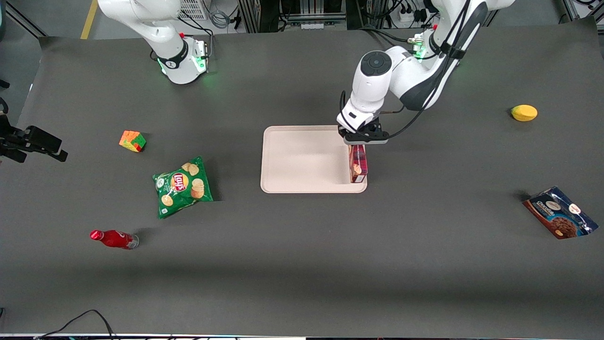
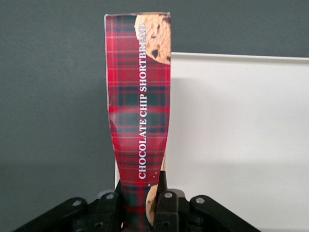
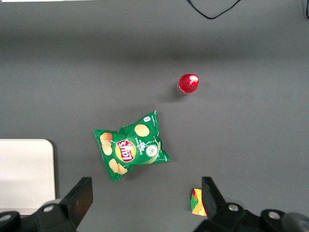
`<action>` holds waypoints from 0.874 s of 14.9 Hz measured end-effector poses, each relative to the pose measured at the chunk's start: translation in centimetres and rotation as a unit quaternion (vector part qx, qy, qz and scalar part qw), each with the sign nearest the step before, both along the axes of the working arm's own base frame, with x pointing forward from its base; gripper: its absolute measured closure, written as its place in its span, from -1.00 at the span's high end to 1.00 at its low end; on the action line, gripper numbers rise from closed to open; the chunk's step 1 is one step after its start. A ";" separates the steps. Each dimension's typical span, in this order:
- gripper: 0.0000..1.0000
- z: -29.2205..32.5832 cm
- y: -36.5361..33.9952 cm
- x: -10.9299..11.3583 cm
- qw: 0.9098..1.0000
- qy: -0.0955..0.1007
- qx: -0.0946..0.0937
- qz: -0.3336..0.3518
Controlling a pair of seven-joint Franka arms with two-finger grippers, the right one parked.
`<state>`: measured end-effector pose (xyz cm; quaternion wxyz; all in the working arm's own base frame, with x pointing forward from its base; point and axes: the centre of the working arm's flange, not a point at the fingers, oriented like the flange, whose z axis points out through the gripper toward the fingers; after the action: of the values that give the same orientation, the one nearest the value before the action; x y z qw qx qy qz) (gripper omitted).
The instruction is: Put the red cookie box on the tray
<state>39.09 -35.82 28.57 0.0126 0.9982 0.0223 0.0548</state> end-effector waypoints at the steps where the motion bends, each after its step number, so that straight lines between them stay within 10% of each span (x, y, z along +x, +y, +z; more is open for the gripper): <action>1: -0.49 -0.7 0.0 0.0 1.000 -0.005 0.005 0.003; 13: -0.30 -5.6 0.2 0.3 0.999 0.010 -0.004 0.031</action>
<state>39.34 -35.63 22.94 0.0148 0.9974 0.0533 0.0452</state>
